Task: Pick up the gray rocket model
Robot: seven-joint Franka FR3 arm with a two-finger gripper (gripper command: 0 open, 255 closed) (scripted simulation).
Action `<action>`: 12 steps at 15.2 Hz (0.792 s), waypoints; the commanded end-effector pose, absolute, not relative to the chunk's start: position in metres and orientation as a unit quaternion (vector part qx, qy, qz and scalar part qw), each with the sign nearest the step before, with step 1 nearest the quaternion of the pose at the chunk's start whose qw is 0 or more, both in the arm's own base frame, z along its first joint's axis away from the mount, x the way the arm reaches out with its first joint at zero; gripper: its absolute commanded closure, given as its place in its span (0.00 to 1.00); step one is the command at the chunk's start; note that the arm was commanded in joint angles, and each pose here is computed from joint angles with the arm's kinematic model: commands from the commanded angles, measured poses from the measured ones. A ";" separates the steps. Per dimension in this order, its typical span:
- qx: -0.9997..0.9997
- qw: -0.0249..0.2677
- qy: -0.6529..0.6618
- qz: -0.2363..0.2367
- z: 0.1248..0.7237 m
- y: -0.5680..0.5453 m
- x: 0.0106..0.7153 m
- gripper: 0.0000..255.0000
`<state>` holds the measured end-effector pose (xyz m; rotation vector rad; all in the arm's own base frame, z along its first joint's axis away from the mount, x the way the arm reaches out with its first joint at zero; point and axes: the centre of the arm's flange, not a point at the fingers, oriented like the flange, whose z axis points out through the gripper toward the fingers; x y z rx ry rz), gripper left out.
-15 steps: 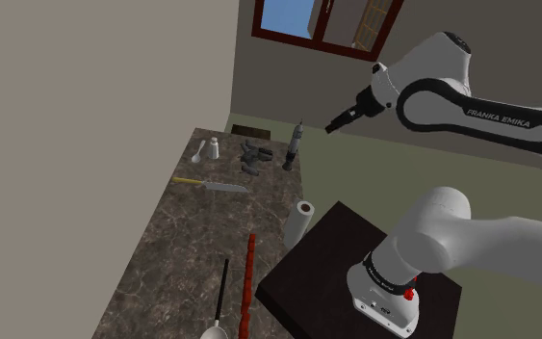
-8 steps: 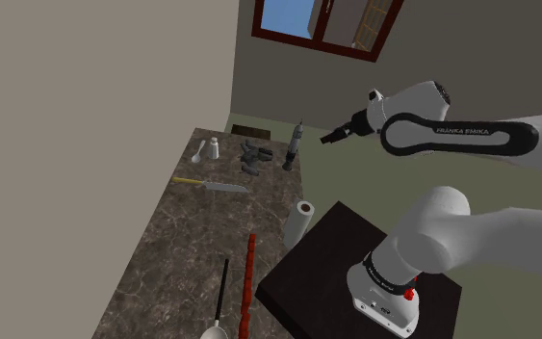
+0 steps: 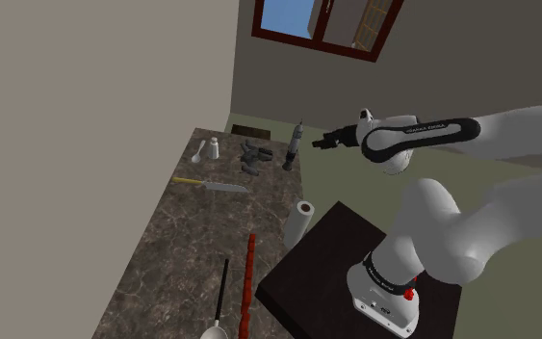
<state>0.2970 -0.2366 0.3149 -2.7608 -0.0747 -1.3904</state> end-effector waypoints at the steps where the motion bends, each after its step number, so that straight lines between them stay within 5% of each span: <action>1: -0.882 0.027 -0.030 -0.470 0.284 -0.253 0.305 0.00; 12: -0.803 0.051 -0.059 -0.591 0.161 -0.332 0.384 0.00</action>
